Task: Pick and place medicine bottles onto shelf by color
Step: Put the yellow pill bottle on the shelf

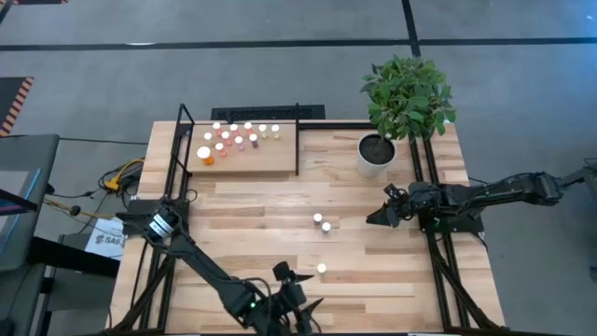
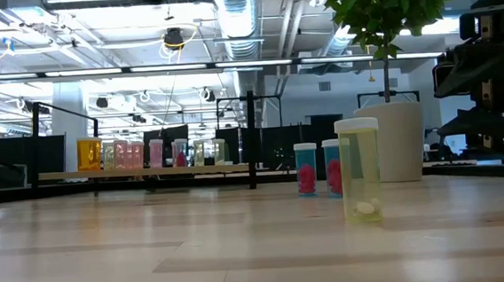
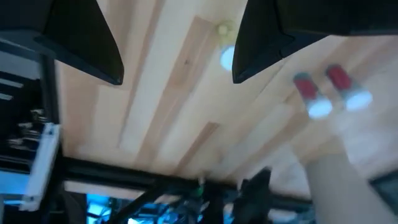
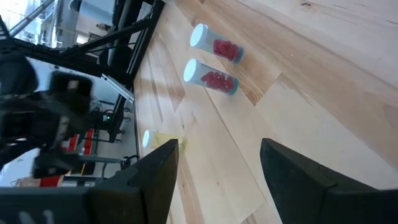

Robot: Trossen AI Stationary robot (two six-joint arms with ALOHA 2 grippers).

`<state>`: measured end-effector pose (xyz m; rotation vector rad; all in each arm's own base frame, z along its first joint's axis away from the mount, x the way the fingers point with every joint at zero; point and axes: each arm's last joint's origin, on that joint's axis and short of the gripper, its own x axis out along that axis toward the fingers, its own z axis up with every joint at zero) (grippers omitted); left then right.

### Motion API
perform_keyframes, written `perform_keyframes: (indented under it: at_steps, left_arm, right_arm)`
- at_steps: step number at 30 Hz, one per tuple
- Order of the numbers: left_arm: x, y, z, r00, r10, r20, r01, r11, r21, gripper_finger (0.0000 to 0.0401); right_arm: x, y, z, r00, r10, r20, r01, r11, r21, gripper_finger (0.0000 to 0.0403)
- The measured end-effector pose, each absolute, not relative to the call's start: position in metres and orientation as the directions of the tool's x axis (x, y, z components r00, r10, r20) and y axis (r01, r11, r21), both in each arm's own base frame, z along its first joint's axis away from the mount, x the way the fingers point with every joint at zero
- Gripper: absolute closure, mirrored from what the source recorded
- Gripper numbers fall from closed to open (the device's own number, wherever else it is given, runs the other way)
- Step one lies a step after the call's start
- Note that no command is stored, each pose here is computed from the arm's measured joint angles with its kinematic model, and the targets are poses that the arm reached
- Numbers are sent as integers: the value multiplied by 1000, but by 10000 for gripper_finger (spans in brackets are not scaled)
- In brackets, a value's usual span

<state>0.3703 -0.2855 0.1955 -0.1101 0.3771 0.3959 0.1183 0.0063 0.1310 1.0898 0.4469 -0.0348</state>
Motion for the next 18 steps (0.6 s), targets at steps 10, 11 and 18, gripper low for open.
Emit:
perform_keyframes:
  at_steps: [10, 11, 18]
  left_arm:
    - [380, -247, 150, 876, 351, -330, -405, 908, -108, 113]
    - [382, -242, 148, 877, 354, -326, -405, 908, -104, 113]
    - [394, -221, 139, 870, 368, -326, -405, 913, -50, 113]
  right_arm:
    - [118, 6, 131, 910, 189, -369, 246, 471, 847, 153]
    - [118, 6, 131, 910, 189, -369, 246, 471, 847, 153]
    - [118, 6, 131, 910, 189, -369, 246, 471, 847, 153]
